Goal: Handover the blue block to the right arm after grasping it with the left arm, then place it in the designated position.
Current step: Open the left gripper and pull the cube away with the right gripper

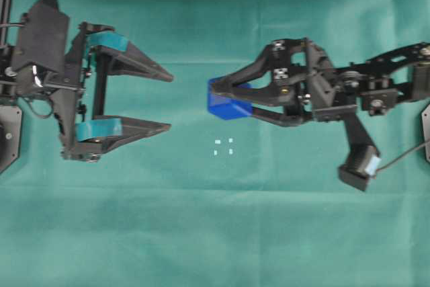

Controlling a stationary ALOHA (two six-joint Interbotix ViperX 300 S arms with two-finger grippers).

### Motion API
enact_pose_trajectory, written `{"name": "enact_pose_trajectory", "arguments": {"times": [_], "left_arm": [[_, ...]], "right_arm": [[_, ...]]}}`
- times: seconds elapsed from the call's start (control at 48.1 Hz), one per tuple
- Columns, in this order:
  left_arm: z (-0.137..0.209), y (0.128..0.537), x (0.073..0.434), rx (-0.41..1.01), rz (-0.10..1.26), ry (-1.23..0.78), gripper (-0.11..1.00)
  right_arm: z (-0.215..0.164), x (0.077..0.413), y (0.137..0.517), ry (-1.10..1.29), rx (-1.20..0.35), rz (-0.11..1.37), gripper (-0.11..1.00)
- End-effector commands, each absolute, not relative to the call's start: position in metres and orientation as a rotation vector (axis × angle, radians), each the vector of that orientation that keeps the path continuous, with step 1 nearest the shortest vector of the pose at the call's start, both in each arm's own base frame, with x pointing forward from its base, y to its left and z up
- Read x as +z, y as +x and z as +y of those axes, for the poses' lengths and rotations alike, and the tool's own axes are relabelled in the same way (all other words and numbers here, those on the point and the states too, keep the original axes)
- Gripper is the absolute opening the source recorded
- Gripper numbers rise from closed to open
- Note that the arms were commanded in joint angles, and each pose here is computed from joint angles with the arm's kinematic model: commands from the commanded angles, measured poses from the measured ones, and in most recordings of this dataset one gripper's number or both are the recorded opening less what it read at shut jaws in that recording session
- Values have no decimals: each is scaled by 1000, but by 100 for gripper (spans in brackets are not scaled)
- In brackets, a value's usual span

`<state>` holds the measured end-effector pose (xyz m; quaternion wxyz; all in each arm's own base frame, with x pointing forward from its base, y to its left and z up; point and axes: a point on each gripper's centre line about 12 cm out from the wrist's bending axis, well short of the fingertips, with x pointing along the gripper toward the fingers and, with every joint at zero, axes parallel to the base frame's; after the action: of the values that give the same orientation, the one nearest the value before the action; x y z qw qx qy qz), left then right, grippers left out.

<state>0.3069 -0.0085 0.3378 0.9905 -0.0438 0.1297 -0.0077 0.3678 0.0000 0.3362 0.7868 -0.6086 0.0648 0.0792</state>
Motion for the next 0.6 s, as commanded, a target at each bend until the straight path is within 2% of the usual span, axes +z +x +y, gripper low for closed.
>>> {"name": "enact_pose_trajectory", "arguments": {"times": [0.0,0.478,0.582], "left_arm": [[-8,301,347,-15,233,-90,100],[-7,305,346,-11,240,-86,100],[-7,305,346,-11,240,-86,100]], "right_arm": [[-1,351,356,-1309,140,109,59],[-2,345,350,-1300,140,129,59],[-3,343,350,-1214,127,151,59]]}}
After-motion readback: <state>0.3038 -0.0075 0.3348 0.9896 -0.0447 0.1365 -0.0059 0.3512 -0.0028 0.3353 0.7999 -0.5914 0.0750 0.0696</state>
